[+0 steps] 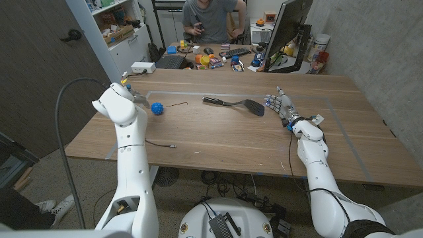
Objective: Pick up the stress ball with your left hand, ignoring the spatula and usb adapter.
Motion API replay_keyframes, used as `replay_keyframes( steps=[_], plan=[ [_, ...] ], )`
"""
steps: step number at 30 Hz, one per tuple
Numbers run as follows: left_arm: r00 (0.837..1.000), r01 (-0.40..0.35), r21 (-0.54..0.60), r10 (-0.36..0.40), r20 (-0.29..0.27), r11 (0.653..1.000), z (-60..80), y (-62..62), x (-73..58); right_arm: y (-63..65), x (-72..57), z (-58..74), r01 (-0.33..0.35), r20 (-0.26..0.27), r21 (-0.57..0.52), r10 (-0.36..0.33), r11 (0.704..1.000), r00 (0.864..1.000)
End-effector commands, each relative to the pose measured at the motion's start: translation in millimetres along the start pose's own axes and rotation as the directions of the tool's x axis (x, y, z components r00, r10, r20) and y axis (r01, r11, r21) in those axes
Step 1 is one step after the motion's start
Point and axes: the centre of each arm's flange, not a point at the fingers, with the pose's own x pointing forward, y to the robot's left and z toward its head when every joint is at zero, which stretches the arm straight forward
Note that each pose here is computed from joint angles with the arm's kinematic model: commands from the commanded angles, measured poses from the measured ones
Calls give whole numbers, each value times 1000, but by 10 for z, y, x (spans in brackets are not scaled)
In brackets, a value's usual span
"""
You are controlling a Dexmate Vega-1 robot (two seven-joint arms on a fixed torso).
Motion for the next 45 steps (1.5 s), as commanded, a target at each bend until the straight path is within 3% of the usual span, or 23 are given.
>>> replay_keyframes(
  steps=[1,8,15,30,45],
  plan=[
    [999,18,-15,-18,-28,1000,28,-70,358,-66,16,-14,23,-13,-7,-23,1000,1000],
    [995,63,16,-62,-76,998,174,-168,566,-92,7,-9,34,-5,1,-34,999,999],
    [993,92,43,-89,-83,995,359,-204,705,-128,-14,-13,46,-4,5,-46,999,999],
    [990,126,71,-121,-77,989,551,-355,878,-230,-31,5,69,1,18,-69,997,998],
    [987,150,109,-143,-71,983,713,-499,963,-252,-35,43,70,31,28,-71,997,997]
  ],
)
